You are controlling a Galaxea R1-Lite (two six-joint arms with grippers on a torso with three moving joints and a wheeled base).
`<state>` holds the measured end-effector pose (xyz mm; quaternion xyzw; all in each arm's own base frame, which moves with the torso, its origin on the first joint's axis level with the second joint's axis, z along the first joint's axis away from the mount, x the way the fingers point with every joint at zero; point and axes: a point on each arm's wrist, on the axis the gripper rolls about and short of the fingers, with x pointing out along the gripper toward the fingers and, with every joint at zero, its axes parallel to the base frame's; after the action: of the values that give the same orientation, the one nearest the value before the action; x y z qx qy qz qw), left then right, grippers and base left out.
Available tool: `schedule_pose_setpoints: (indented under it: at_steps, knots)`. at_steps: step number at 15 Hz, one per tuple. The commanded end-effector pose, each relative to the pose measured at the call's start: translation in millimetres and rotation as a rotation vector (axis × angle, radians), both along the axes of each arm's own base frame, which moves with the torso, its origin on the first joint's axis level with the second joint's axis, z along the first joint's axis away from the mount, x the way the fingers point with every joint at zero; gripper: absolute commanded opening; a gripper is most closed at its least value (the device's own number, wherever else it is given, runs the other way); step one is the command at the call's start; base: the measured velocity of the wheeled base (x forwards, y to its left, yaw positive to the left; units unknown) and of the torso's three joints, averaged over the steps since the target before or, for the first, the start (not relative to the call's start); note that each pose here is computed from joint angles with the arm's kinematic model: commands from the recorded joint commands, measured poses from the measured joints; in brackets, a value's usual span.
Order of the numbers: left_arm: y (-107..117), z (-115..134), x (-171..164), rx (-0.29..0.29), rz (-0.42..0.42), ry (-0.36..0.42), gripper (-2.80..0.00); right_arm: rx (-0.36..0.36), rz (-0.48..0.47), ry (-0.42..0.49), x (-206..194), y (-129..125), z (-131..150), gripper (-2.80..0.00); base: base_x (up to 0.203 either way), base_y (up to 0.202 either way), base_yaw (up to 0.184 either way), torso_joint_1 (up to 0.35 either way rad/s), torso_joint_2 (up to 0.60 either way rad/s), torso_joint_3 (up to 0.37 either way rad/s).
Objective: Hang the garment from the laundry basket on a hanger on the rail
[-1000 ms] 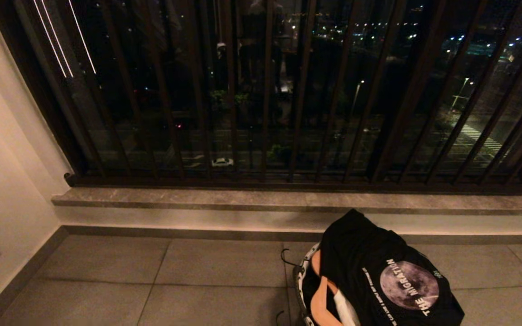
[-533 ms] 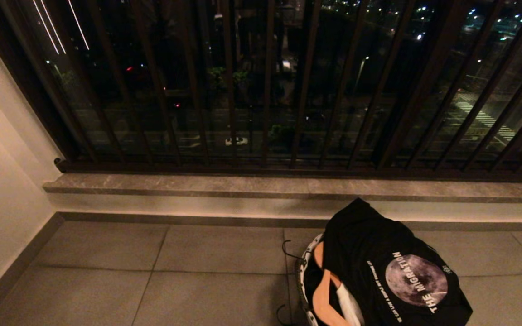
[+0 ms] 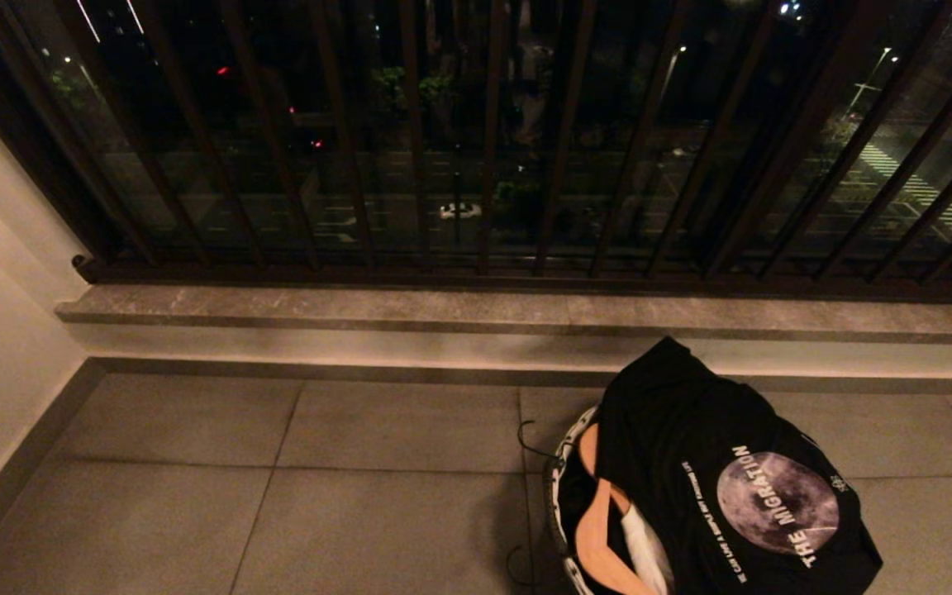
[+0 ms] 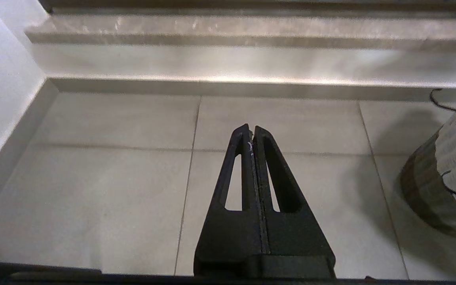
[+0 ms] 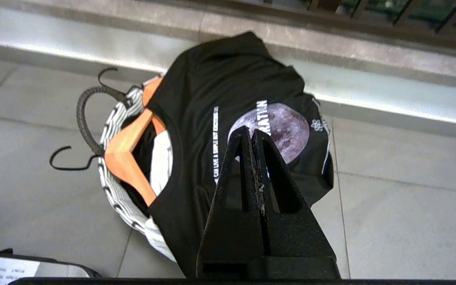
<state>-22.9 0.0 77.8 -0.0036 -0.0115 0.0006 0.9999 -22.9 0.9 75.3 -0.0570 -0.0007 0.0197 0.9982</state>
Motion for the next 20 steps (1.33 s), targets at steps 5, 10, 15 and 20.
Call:
schedule_pose_setpoints:
  at_steps: [5, 10, 15, 20]
  knots:
    - [0, -2, 1, 0.001, 0.000, 0.007, -2.80, 0.002, -0.001, 0.001, 0, 0, 0, -2.80, 0.000, 0.000, 0.000, 0.004, 0.01, -0.198]
    - [0, -2, 1, 0.001, 0.000, 0.006, -2.80, -0.001, -0.001, 0.001, 0, 0, 0, -2.80, 0.000, 0.000, 0.000, 0.001, 0.00, -0.196]
    - [0, -2, 1, 0.000, 0.000, 0.006, -2.80, 0.002, 0.000, 0.020, 0, 0, 0, -2.80, 0.000, 0.000, 0.000, 0.001, 0.00, -0.196]
    - [0, -2, 1, 0.001, -0.001, 0.008, -2.80, 0.035, 0.117, 0.273, 36, 3, 64, -2.80, 0.000, 0.000, 0.000, 0.003, 0.00, -0.052]
